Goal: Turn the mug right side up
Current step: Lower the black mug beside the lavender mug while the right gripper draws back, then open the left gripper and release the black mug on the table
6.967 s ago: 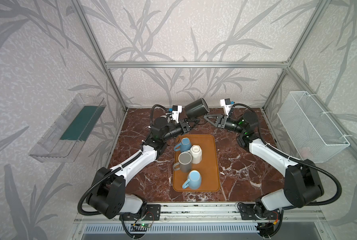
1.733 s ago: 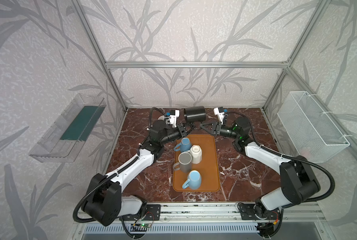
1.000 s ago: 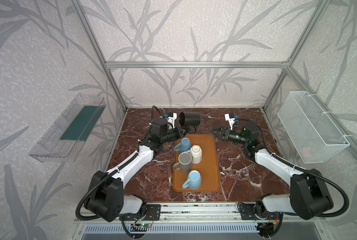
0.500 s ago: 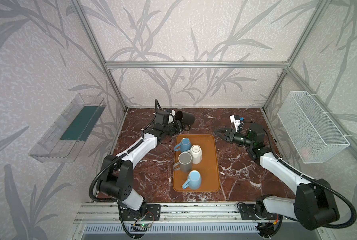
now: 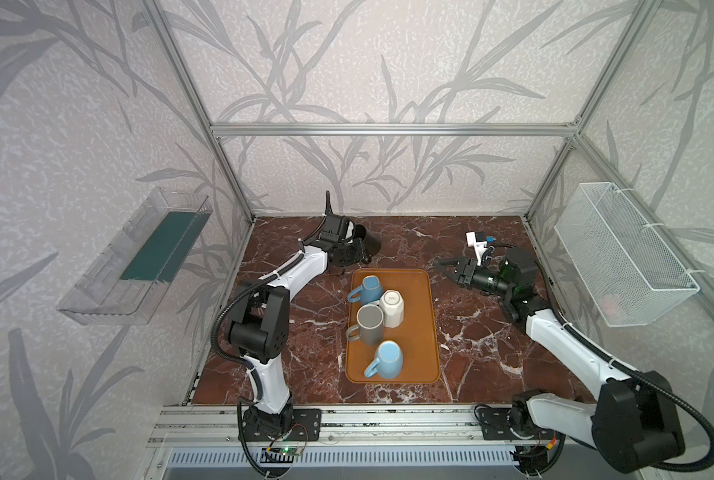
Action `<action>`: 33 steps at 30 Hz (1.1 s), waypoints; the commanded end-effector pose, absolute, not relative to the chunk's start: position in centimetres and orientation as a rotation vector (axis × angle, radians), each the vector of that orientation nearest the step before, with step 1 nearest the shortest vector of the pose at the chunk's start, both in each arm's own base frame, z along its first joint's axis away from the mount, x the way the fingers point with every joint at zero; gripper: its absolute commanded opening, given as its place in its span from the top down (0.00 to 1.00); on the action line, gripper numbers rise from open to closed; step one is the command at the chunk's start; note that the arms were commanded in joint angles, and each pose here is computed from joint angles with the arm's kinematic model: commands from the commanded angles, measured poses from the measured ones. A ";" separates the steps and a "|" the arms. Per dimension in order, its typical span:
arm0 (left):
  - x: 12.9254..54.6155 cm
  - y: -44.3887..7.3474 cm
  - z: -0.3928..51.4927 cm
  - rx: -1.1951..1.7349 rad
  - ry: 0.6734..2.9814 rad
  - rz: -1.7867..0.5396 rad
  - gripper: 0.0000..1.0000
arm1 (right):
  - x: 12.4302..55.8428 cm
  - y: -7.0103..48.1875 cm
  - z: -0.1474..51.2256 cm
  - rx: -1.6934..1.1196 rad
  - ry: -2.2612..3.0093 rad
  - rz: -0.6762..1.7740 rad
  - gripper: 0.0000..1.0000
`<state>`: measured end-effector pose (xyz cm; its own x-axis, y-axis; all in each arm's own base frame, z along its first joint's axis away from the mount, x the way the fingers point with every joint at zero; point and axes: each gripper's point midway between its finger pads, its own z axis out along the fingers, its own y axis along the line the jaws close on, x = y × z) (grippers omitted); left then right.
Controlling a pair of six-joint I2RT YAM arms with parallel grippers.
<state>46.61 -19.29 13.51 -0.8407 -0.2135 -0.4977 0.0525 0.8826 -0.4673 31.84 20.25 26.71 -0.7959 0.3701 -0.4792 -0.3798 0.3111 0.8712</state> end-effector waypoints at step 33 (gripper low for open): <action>50.3 -17.0 11.8 0.107 2.552 -0.019 1.00 | 31.2 20.2 26.0 -0.030 1.972 1.544 0.57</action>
<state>48.75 -17.04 9.49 -0.8654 0.0904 -0.4929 0.1081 0.9941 -0.0075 31.61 20.23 25.97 -0.8078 0.3609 -0.4661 -0.3622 0.3200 0.8755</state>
